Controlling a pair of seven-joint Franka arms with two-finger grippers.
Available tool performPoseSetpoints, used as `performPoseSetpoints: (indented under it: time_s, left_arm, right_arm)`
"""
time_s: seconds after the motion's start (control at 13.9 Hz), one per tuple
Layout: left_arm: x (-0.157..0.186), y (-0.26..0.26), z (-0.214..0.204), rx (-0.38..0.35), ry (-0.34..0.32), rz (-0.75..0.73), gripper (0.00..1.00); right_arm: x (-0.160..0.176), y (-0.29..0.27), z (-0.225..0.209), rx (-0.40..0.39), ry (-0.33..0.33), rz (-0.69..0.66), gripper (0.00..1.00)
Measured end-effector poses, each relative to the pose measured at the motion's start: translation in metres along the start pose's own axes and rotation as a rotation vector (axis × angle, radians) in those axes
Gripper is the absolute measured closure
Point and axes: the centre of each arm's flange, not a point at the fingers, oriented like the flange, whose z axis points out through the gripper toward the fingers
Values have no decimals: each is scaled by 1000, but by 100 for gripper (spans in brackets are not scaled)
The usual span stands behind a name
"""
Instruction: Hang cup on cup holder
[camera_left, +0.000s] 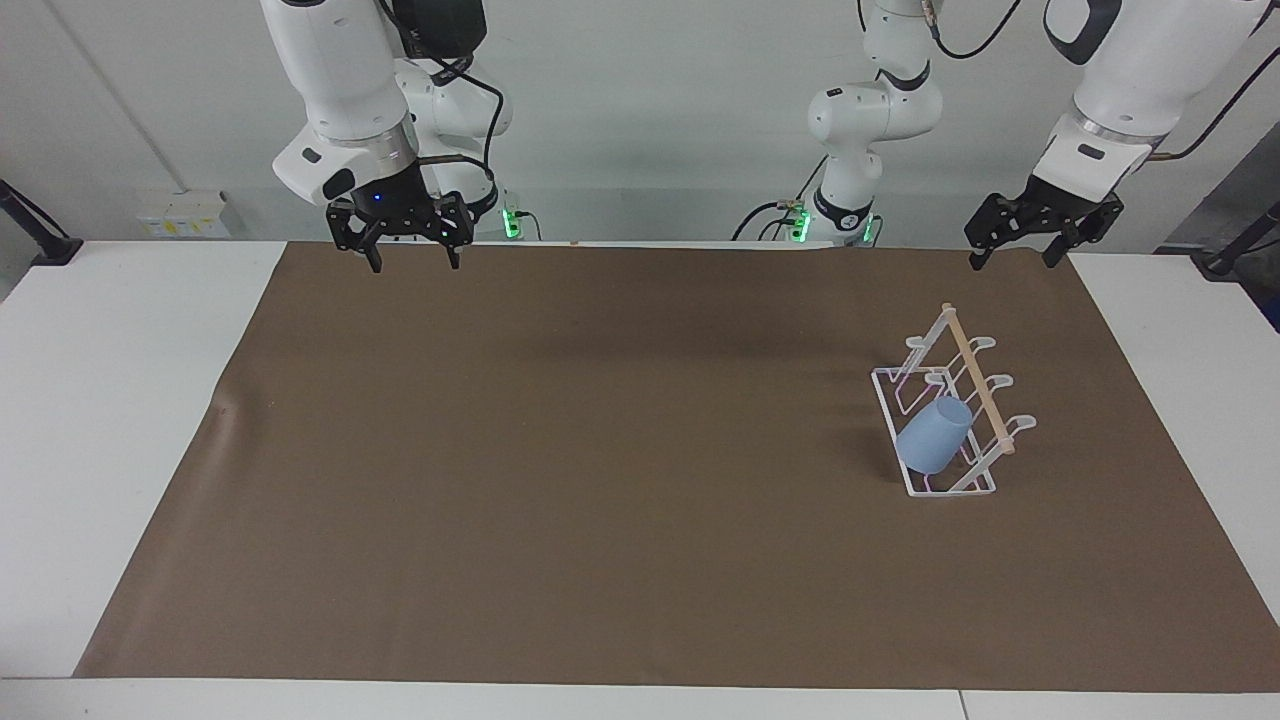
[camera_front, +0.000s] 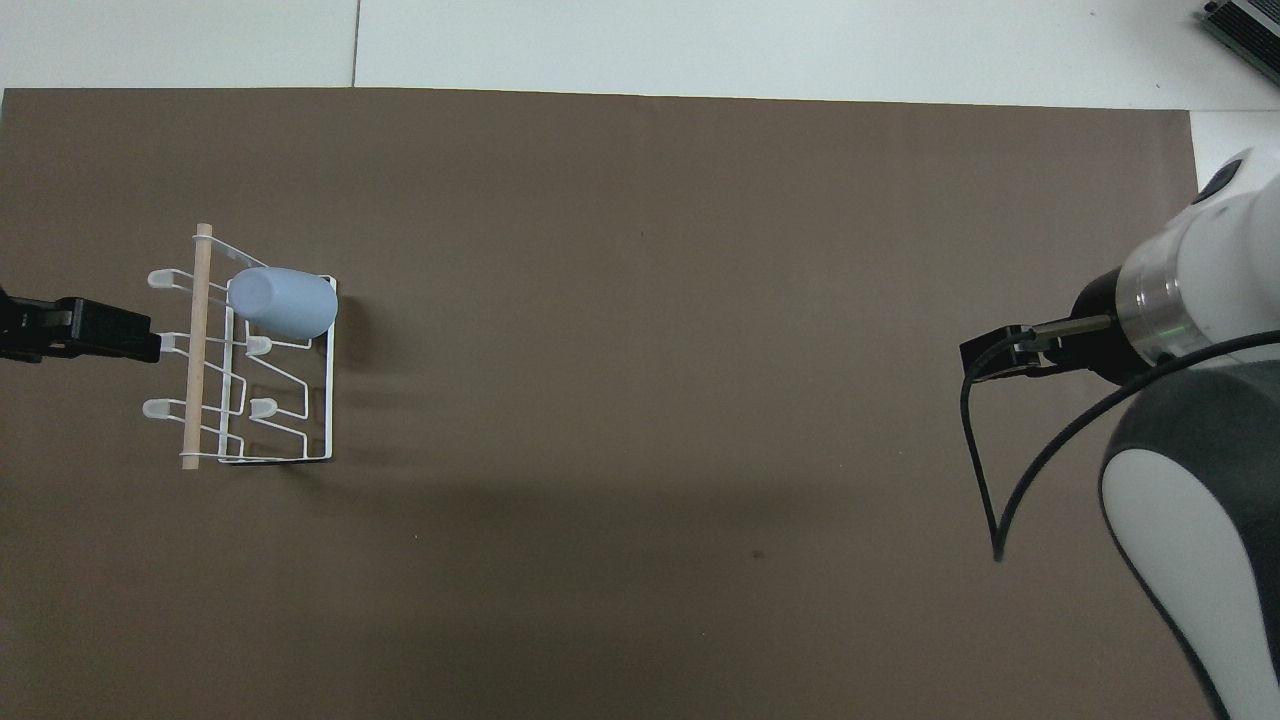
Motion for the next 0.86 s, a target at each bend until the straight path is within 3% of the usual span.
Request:
performPoseSetpoints:
  time_s: [0.36,0.86]
  left_arm:
    - [-3,-4,0,50,-17,16,0]
    - [-4,-4,-1,42,-17,-10,0]
  right_arm:
    - [0,0,0,0,0,0,0]
    - [0,0,0,0,0,0,0]
